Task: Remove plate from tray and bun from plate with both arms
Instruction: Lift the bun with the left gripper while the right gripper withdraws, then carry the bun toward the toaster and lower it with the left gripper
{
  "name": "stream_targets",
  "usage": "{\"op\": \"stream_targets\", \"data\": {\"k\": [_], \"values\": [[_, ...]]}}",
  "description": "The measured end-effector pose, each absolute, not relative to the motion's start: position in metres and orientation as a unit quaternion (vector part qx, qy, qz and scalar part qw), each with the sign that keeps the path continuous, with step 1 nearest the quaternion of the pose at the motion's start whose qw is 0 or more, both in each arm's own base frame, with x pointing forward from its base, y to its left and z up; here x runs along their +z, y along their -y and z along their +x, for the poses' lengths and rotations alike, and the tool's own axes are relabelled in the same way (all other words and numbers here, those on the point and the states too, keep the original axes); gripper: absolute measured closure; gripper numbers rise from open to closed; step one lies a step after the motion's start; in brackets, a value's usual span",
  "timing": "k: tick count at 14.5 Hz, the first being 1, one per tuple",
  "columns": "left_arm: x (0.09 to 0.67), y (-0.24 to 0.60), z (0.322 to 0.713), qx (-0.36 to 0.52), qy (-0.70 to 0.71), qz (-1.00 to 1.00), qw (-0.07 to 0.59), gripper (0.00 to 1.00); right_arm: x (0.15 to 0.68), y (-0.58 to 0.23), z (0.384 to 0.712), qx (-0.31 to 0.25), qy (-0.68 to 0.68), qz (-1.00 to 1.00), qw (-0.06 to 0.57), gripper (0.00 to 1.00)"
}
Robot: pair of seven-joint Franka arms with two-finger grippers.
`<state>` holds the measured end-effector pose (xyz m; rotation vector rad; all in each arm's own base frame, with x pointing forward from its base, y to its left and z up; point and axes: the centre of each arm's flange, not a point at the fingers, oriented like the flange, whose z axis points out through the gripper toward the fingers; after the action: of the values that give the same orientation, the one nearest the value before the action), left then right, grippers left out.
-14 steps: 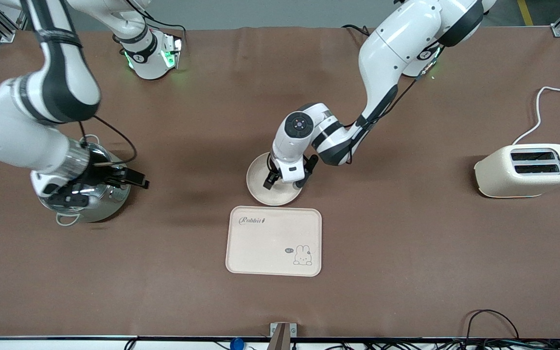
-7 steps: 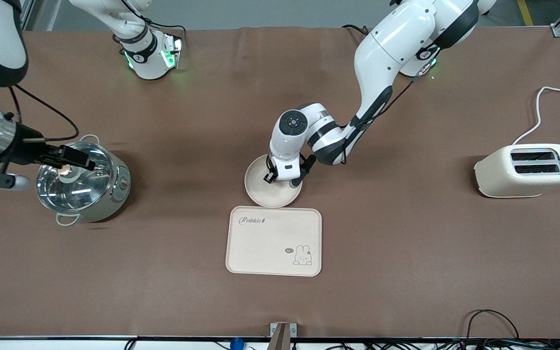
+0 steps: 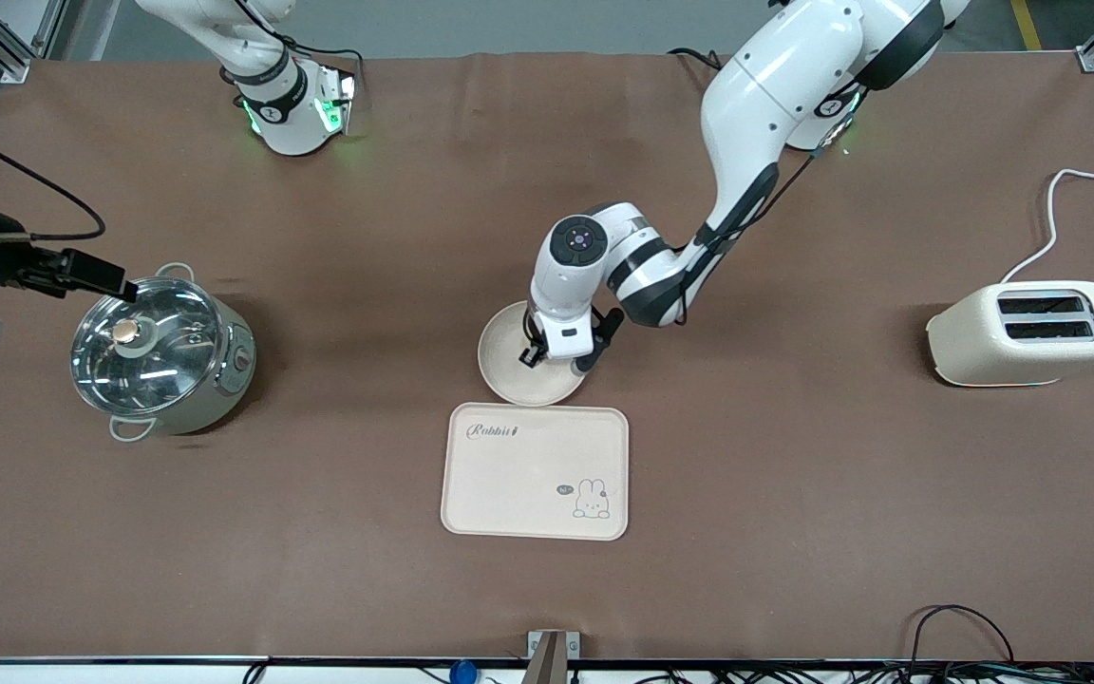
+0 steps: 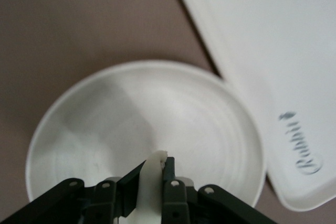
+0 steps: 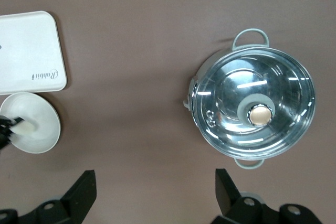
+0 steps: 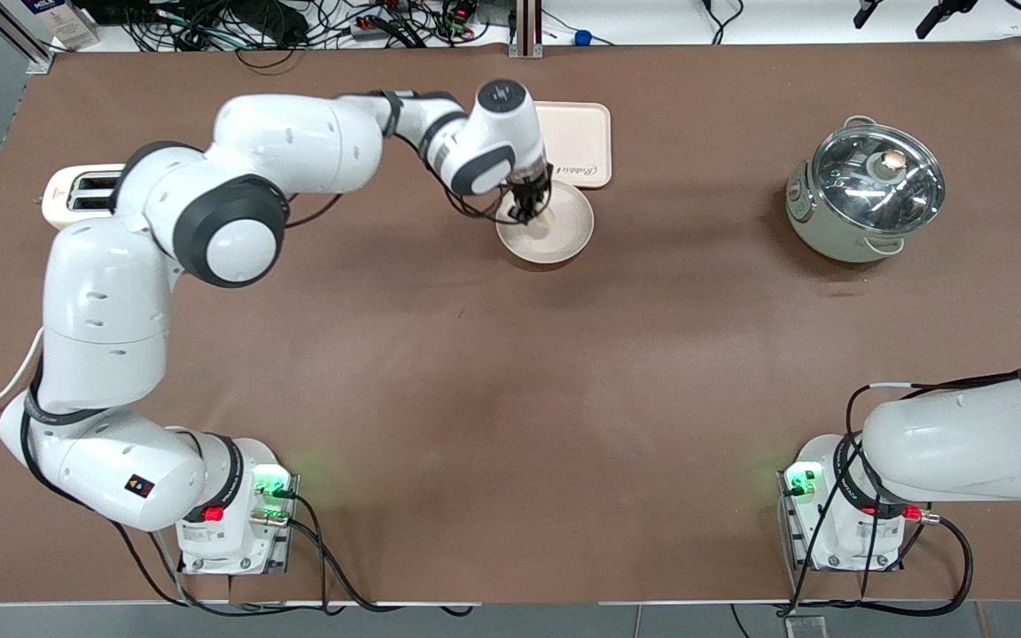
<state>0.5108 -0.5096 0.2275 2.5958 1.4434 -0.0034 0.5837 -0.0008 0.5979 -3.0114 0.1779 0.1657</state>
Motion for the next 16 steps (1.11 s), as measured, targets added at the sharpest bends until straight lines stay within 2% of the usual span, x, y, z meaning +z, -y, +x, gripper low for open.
{"op": "stream_targets", "data": {"k": [4, 8, 11, 15, 16], "values": [[0.293, 0.407, 0.579, 0.027, -0.496, 0.867, 0.016, 0.88, 0.612, 0.002, 0.579, 0.051, -0.057, -0.996, 0.051, 0.0], [0.262, 0.253, 0.639, -0.007, -0.464, 0.884, -0.051, 0.88, 0.629, 0.005, 0.573, 0.043, -0.057, -0.997, 0.036, 0.0], [0.222, 0.169, 0.656, -0.043, -0.452, 0.888, -0.065, 0.87, 0.654, 0.005, 0.558, 0.046, -0.055, -0.997, 0.03, 0.0], [0.189, 0.14, 0.657, -0.063, -0.45, 0.888, -0.073, 0.84, 0.695, 0.004, 0.531, 0.022, -0.055, -0.998, 0.028, 0.0], [0.186, 0.134, 0.658, -0.063, -0.451, 0.887, -0.074, 0.78, 0.701, 0.005, 0.525, 0.021, -0.055, -0.998, 0.027, 0.0]]}}
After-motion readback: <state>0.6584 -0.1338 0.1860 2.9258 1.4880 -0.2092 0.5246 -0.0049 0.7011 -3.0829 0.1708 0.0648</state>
